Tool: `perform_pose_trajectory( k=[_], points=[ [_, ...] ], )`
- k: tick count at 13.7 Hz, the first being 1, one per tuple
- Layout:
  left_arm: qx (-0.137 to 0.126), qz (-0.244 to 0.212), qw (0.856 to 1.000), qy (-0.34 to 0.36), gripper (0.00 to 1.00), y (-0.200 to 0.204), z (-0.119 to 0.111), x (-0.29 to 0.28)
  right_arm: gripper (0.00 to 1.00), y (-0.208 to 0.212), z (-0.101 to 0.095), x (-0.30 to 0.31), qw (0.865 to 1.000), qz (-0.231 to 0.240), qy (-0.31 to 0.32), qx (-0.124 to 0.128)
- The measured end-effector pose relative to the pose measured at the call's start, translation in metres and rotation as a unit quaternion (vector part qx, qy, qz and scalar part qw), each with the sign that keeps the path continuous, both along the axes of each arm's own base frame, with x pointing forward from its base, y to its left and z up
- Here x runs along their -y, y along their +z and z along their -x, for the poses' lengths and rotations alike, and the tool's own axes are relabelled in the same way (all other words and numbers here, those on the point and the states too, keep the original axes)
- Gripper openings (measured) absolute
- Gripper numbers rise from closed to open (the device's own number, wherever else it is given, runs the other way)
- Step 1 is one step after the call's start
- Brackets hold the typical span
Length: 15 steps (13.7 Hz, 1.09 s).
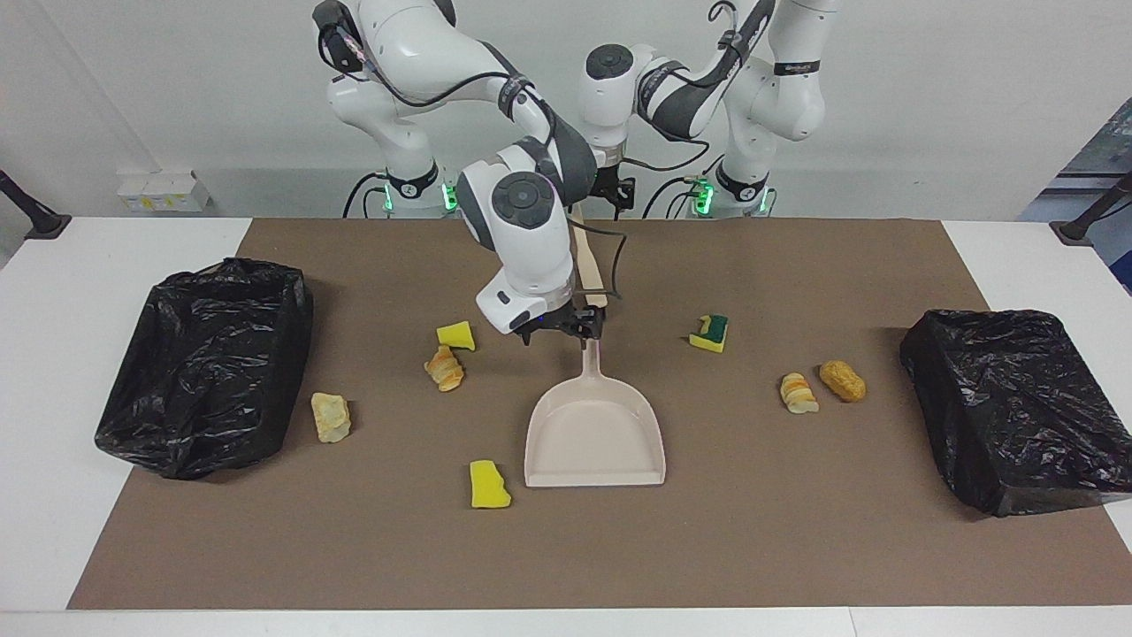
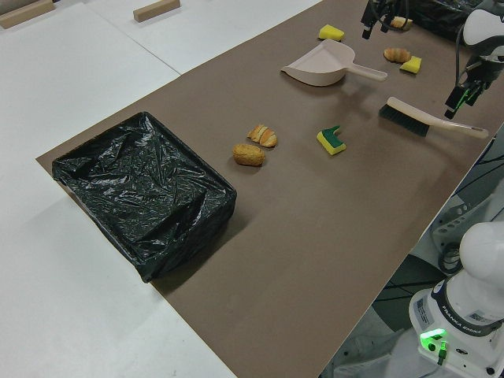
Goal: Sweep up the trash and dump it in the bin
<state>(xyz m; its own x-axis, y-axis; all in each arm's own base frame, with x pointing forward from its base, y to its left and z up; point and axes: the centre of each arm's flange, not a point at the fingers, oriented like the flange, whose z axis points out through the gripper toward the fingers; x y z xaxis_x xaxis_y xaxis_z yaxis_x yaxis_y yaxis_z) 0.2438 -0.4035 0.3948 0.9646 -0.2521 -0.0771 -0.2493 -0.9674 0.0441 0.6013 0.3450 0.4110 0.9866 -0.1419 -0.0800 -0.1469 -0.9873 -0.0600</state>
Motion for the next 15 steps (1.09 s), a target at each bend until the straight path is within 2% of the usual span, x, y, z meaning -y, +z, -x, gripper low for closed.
perform_pose_trajectory(
  k=[4, 6, 9, 11, 12, 13, 15],
  points=[
    [0.008, 0.006, 1.0, 0.002, 1.0, -0.026, 0.016, 0.021, 1.0, -0.034, 0.011, -0.044, 0.999, 0.025, 0.037, 0.012],
    [0.006, 0.002, 1.0, 0.002, 1.0, -0.036, 0.021, 0.026, 0.93, -0.039, 0.022, -0.062, 0.998, 0.028, 0.055, 0.016],
    [0.005, 0.0, 1.0, 0.004, 1.0, -0.038, 0.021, 0.026, 0.88, -0.048, 0.024, -0.067, 0.998, 0.021, 0.057, 0.027],
    [0.005, 0.0, 1.0, 0.005, 0.88, -0.038, 0.022, 0.026, 0.85, -0.058, 0.026, -0.066, 0.998, 0.019, 0.058, 0.029],
    [0.005, 0.0, 1.0, 0.006, 0.88, -0.038, 0.023, 0.027, 0.84, -0.062, 0.028, -0.066, 0.998, 0.017, 0.058, 0.032],
    [0.004, -0.001, 1.0, 0.007, 0.81, -0.039, 0.025, 0.028, 0.76, -0.066, 0.03, -0.065, 0.998, 0.017, 0.059, 0.032],
    [0.003, -0.004, 1.0, 0.007, 0.79, -0.041, 0.029, 0.027, 0.48, -0.068, 0.035, -0.063, 0.997, 0.021, 0.063, 0.03]
  ],
)
